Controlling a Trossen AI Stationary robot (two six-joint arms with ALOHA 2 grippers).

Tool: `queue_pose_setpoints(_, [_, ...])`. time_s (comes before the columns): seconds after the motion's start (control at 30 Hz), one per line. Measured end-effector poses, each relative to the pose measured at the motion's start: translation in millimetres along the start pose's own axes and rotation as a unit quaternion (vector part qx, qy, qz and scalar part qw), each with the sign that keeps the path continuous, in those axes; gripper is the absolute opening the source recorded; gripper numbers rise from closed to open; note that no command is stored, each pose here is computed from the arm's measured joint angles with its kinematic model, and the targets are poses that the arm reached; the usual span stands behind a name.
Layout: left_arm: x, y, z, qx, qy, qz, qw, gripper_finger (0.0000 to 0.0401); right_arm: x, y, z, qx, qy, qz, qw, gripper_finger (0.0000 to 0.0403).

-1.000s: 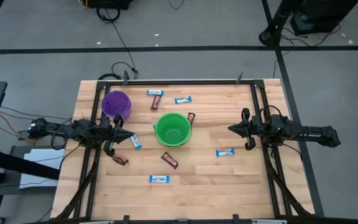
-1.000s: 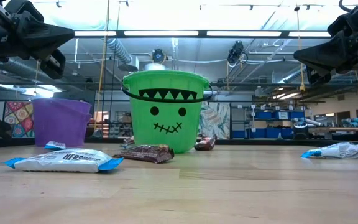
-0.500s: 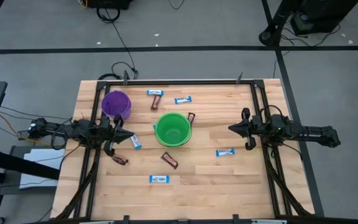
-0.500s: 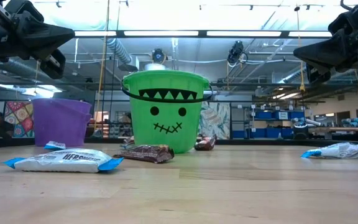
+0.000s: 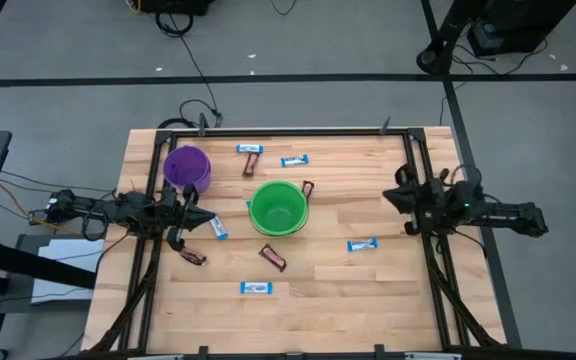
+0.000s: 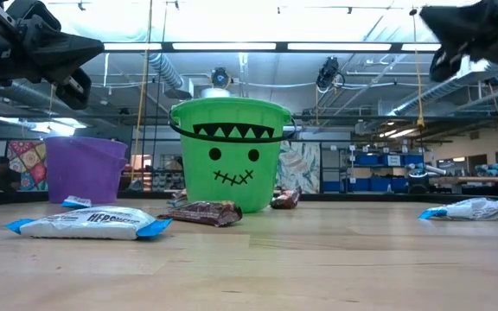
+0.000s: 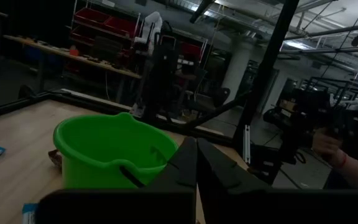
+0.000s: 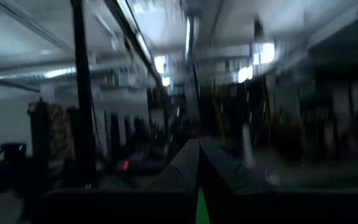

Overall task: Sort candy by brand, put in halloween buckets
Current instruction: Put the white chocolate bar into the violet bucket

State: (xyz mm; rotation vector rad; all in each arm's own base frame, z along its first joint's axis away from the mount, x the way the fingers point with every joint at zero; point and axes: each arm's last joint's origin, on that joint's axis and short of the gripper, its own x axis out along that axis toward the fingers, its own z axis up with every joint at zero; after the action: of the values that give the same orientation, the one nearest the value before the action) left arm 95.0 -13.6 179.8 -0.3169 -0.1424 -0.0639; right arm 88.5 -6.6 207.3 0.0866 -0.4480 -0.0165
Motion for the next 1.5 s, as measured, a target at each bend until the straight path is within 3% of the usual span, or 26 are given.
queue_pose_setpoints(0.33, [0,0,0,0.000,0.000,0.000,1.000,0.0006,26,4,16,-0.016,0.050,0.022,0.998,0.0024])
queue_pose_setpoints(0.77, [0,0,0,0.000,0.000,0.000,1.000,0.0006,121,10,54,-0.065,0.148,0.074,0.984,0.0024])
queue_pose_setpoints(1.1, [0,0,1,-0.001,-0.008,0.001,1.000,0.0006,163,2,34,-0.084,0.232,-0.004,0.969,0.0024])
queue_pose_setpoints(1.3, [0,-1,4,0.004,-0.022,0.000,1.000,0.0006,179,2,18,-0.052,0.286,-0.010,0.957,0.0024])
queue_pose_setpoints(1.5, [0,0,7,0.061,-0.042,0.033,0.997,0.0006,185,7,-17,-0.039,0.376,-0.003,0.926,0.0024])
